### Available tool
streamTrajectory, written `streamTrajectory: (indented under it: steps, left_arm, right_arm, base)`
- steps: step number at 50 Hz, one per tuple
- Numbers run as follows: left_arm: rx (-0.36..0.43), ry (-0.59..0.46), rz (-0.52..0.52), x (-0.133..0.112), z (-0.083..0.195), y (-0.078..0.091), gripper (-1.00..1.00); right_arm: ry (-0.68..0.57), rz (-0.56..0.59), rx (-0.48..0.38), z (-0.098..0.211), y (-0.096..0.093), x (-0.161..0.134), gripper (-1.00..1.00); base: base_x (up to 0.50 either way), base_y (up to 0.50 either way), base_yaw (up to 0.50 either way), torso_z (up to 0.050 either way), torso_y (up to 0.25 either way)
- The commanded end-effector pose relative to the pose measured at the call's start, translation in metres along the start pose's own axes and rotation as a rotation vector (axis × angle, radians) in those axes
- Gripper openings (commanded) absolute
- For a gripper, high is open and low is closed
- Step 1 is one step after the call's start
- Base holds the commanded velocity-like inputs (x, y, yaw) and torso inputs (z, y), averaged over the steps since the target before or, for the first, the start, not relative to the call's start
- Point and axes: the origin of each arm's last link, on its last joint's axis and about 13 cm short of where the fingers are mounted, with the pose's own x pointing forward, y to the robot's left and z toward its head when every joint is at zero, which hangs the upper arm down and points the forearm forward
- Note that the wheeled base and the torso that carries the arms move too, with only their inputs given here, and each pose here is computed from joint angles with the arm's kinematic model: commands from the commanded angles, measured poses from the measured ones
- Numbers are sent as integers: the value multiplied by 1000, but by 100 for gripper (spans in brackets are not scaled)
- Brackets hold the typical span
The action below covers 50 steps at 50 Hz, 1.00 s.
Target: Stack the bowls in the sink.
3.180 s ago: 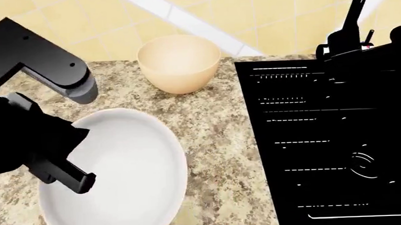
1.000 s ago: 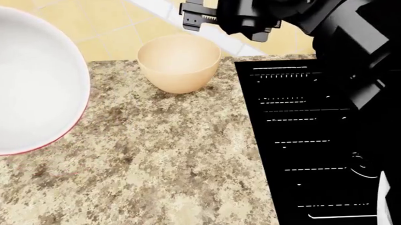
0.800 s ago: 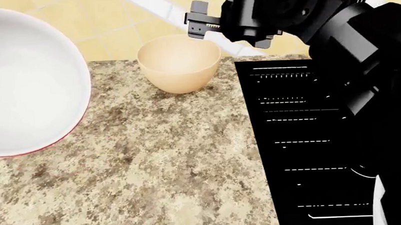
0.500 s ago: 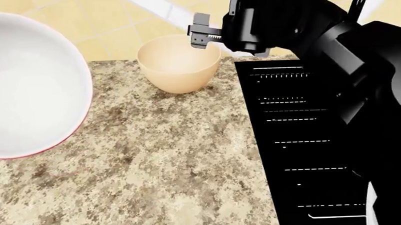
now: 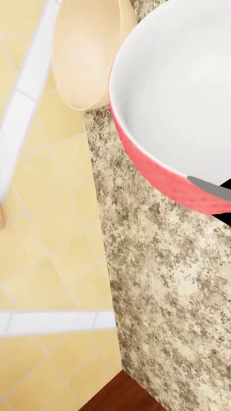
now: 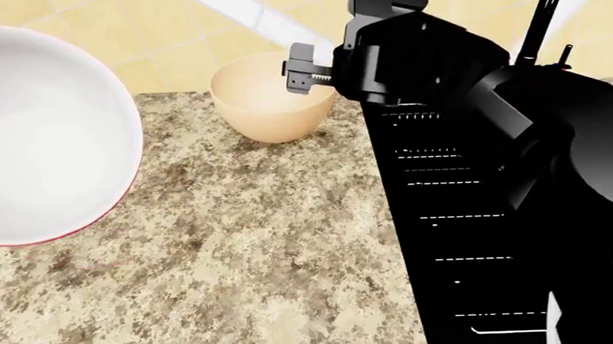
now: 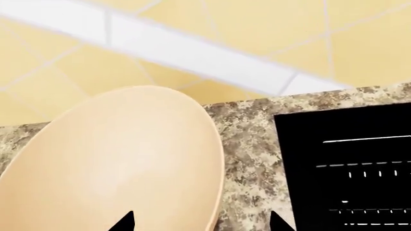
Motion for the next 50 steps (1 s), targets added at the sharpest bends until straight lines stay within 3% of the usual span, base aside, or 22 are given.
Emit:
streamTrajectory:
  steps: [1, 19, 34, 47, 48, 50]
  left_arm:
    - [-13, -32, 20, -3, 2, 2, -100]
    - [-17, -29, 22, -3, 0, 3, -100]
    - [-17, -28, 28, -3, -1, 4, -100]
    - [-17, -30, 28, -2, 0, 4, -100]
    - [-17, -30, 27, -2, 0, 4, -100]
    - [-17, -31, 27, -2, 0, 3, -100]
  right_arm:
    - [14, 19, -9, -10, 1, 5, 100]
    - [8, 18, 21, -21, 0, 14, 100]
    - [9, 43, 110, -29, 2, 20, 100]
    - [40, 5, 78, -32, 2, 20, 100]
    - [50, 7, 72, -33, 2, 19, -100]
    - [63, 6, 65, -34, 2, 19, -100]
  base:
    - [0, 0, 0, 0, 0]
    - [0, 0, 0, 0, 1]
    - [0, 0, 0, 0, 1]
    - [0, 0, 0, 0, 0]
    - [0, 0, 0, 0, 0]
    - [0, 0, 0, 0, 0]
